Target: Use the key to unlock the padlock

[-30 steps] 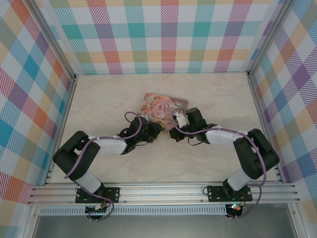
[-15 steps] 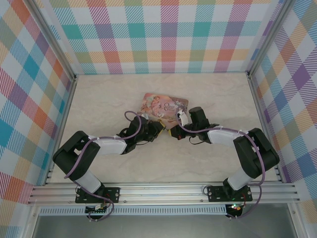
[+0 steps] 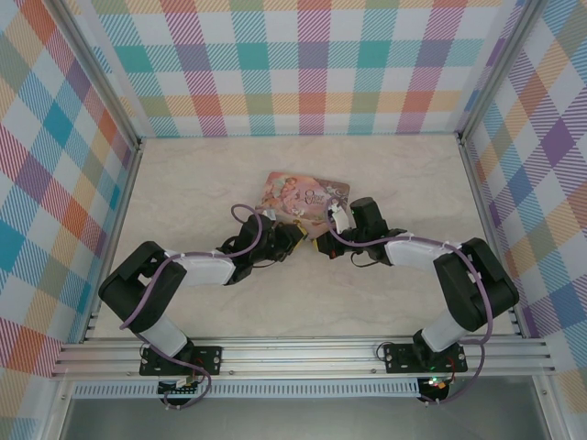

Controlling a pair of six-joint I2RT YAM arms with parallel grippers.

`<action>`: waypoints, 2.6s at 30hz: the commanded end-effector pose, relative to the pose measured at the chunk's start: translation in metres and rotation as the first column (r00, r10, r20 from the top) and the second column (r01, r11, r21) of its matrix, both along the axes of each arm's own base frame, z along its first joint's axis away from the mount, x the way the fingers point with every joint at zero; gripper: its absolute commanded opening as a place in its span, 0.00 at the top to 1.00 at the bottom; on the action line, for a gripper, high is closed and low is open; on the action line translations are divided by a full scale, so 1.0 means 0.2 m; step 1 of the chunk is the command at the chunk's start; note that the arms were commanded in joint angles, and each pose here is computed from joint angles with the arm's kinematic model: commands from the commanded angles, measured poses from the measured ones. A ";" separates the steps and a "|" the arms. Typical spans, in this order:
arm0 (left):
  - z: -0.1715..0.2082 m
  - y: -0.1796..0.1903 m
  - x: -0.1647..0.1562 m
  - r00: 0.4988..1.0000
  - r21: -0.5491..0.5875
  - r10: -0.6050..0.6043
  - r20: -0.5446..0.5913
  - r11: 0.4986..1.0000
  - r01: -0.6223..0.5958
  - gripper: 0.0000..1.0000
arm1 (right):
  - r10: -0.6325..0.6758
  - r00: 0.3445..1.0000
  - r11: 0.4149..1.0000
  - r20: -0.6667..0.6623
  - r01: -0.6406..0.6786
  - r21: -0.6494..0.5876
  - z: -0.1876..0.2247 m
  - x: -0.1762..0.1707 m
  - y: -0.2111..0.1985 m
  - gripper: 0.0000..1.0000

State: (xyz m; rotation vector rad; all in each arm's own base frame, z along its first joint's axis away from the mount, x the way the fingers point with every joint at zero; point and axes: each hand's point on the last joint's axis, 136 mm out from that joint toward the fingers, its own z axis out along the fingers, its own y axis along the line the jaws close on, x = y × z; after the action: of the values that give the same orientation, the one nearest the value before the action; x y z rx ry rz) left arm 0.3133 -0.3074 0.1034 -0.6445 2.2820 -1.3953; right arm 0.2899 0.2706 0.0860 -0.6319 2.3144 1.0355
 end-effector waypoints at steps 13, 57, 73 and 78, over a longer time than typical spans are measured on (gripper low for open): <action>0.08 -0.17 -0.12 0.979 -0.072 -0.205 0.022 0.976 0.206 1.00 | 0.019 0.980 0.997 0.196 -0.034 0.075 0.20 0.08 0.09 0.99; 0.01 -0.28 -0.07 0.977 -0.101 -0.215 0.001 0.971 0.214 0.83 | -0.033 0.996 0.995 0.080 0.025 0.100 0.11 0.09 0.18 0.99; 0.13 0.08 -0.08 0.999 -0.007 -0.008 0.052 1.000 0.008 0.26 | -0.106 0.972 0.985 -0.210 0.131 0.112 -0.03 -0.02 0.15 1.00; 0.11 0.10 -0.06 0.999 -0.066 0.047 0.022 0.997 -0.046 0.37 | -0.142 0.940 0.970 -0.311 0.195 0.146 -0.04 -0.04 0.16 1.00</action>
State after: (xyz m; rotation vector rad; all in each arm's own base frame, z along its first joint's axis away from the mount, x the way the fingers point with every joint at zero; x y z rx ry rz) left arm 0.2965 -0.2949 0.1312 -0.6133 2.2266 -1.4524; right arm 0.2924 0.2915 0.0772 -0.2796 2.4140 1.1788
